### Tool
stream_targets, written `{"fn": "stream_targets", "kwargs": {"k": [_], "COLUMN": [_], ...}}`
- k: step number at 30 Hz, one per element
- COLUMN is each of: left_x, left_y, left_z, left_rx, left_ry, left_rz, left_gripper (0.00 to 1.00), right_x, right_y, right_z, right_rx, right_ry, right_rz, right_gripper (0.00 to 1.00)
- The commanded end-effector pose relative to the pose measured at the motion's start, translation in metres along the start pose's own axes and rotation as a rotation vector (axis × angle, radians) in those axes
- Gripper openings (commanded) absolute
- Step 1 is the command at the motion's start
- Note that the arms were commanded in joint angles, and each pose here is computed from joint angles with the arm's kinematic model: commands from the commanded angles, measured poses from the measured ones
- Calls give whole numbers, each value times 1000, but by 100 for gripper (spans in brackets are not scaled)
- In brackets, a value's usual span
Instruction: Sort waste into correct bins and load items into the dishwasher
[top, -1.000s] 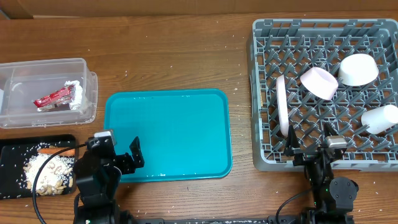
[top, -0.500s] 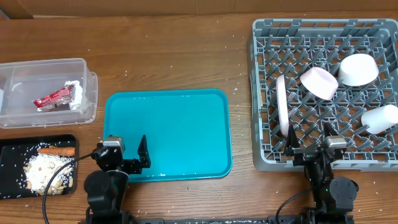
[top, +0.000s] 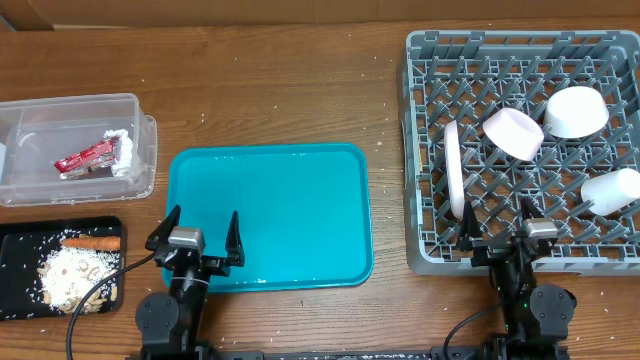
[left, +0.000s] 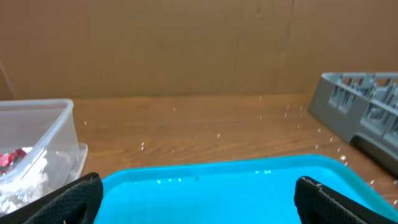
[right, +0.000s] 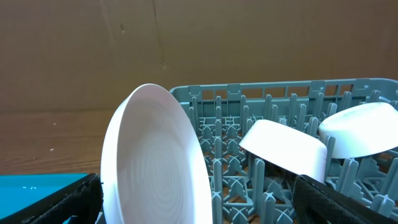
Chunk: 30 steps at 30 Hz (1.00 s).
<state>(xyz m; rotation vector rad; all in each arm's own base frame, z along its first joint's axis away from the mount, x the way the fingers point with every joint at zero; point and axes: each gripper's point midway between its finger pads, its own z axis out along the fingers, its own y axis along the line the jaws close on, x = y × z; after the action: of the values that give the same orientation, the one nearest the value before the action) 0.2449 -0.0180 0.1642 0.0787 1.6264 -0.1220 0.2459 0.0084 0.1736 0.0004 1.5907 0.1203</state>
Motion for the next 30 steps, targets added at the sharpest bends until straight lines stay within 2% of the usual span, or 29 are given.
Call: {"fn": "stream_targets", "kwargs": {"k": [1, 10, 14, 16, 30], "left_x": [4, 3, -6, 0, 7], "left_y": [3, 3, 20, 27, 26], "left_z": [0, 0, -1, -2, -2], "left_rx": [-22, -22, -121, -160, -154], "left_ry": [5, -1, -33, -6, 23], "left_rz": [96, 108, 120, 116, 109], "left_gripper": [100, 100, 100, 100, 100], "right_x": [1, 1, 1, 1, 1], "right_y": [-2, -2, -2, -2, -2], "right_z": [0, 0, 0, 0, 0], "right_rx": [11, 11, 11, 11, 12], "right_ry": [-5, -5, -5, -5, -5], "right_rz": [6, 6, 6, 6, 6], "right_gripper": [100, 100, 100, 100, 100]}}
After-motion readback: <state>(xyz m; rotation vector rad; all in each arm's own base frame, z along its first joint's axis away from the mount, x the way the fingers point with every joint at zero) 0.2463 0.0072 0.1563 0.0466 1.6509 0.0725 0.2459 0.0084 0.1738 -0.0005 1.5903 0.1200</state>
